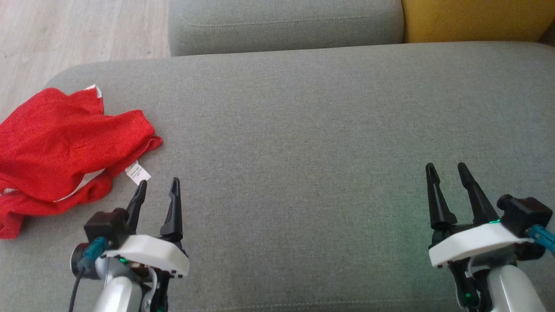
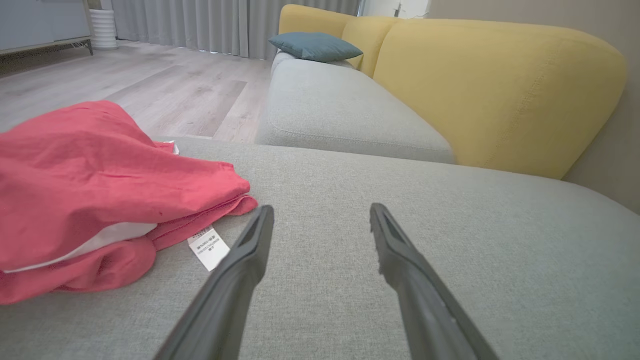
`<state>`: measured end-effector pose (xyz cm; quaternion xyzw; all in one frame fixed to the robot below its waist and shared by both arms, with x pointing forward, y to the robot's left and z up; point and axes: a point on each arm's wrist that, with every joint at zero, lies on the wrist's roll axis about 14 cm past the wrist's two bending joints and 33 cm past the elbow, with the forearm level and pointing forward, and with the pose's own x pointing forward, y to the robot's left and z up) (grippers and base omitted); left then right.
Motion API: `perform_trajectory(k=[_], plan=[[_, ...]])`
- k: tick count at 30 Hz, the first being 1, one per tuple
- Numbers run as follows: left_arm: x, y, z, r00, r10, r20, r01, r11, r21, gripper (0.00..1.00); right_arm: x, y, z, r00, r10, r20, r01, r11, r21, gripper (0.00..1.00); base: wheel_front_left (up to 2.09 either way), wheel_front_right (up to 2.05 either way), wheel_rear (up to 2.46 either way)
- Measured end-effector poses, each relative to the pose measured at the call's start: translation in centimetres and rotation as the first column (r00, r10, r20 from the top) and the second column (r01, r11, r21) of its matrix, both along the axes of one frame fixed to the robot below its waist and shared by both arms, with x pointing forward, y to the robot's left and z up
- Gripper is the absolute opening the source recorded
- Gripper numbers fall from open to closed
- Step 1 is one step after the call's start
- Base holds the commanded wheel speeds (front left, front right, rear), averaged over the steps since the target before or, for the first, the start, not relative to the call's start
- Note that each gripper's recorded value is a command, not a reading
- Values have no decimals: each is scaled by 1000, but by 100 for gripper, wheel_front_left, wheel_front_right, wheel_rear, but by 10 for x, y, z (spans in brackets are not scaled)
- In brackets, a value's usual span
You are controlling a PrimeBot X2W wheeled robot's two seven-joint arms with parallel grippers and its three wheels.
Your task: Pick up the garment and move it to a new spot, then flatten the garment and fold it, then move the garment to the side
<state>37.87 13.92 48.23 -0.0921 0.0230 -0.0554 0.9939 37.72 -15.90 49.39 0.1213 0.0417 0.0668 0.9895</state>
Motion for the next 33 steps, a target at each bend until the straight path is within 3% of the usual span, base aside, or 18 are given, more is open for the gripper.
perform_trajectory(k=[14, 33], plan=[[1, -7, 7, 998, -38, 59, 29, 989, 147, 100, 0, -1, 3, 999, 1, 33, 4, 992, -126, 100, 0, 0, 0], [1, -5, 2, 999, -25, 43, 18, 989, 148, 100, -2, 1, -3, 1000, -2, 15, 4, 994, -114, 100, 0, 0, 0]])
